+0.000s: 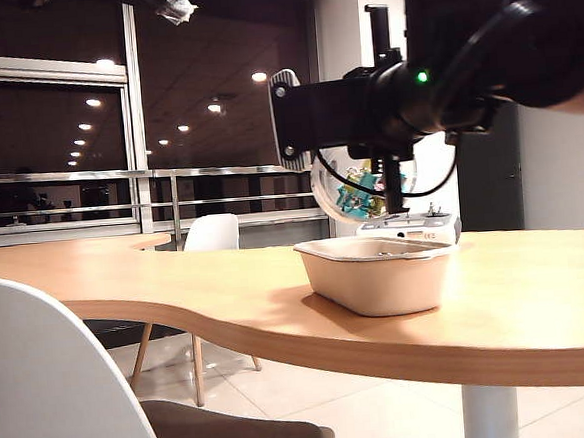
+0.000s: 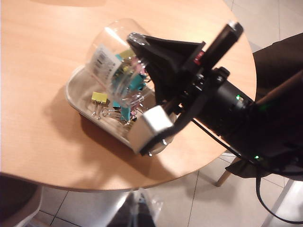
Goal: Pick up the box filled with clips, pour some clips from it into the rectangular paper box, and then put the clip box back on the table.
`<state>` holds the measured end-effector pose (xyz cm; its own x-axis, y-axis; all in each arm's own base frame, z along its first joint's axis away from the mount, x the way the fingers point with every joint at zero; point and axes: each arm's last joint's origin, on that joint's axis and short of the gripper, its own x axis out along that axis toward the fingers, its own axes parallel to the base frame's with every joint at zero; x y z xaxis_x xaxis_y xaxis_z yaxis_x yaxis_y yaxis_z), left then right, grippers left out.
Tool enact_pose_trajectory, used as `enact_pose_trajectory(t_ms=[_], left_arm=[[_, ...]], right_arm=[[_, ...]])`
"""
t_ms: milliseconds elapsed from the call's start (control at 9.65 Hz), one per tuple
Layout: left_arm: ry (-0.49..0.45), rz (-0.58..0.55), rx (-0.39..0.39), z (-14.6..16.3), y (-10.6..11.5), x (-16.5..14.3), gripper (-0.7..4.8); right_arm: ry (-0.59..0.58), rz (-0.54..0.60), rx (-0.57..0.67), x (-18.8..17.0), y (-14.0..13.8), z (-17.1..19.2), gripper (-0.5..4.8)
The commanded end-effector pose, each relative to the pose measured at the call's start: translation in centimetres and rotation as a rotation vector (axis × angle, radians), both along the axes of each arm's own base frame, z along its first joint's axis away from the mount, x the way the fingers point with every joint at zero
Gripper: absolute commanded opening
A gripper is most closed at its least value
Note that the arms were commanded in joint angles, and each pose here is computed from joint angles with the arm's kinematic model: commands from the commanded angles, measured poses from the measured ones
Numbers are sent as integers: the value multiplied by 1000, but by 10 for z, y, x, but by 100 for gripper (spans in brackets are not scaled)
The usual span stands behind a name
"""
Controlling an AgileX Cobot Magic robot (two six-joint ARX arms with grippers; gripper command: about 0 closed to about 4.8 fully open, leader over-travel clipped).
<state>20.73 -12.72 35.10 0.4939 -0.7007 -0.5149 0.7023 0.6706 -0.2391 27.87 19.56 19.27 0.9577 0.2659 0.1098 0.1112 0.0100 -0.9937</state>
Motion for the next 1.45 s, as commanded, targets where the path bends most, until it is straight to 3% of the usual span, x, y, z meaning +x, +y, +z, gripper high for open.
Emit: enact_pose_trajectory(t_ms=[104, 829, 933, 1036, 1140, 1451], left_arm=[[-13, -6, -10, 3, 0, -1, -7], [-13, -7, -10, 3, 0, -1, -7], [-13, -7, -11, 3, 0, -1, -7], [-13, -7, -11, 3, 0, -1, -7], [-13, -7, -10, 3, 0, -1, -7], [-13, -7, -10, 3, 0, -1, -7]], right_arm=[[-92, 6, 14, -4, 0, 9, -2], [-83, -2, -15, -1, -3, 7, -2], [-36, 2, -8, 2, -6, 2, -2], [-61, -28, -73, 7, -10, -6, -2], [-141, -11, -53, 2, -6, 2, -2], [-204, -39, -140, -1, -3, 6, -1]])
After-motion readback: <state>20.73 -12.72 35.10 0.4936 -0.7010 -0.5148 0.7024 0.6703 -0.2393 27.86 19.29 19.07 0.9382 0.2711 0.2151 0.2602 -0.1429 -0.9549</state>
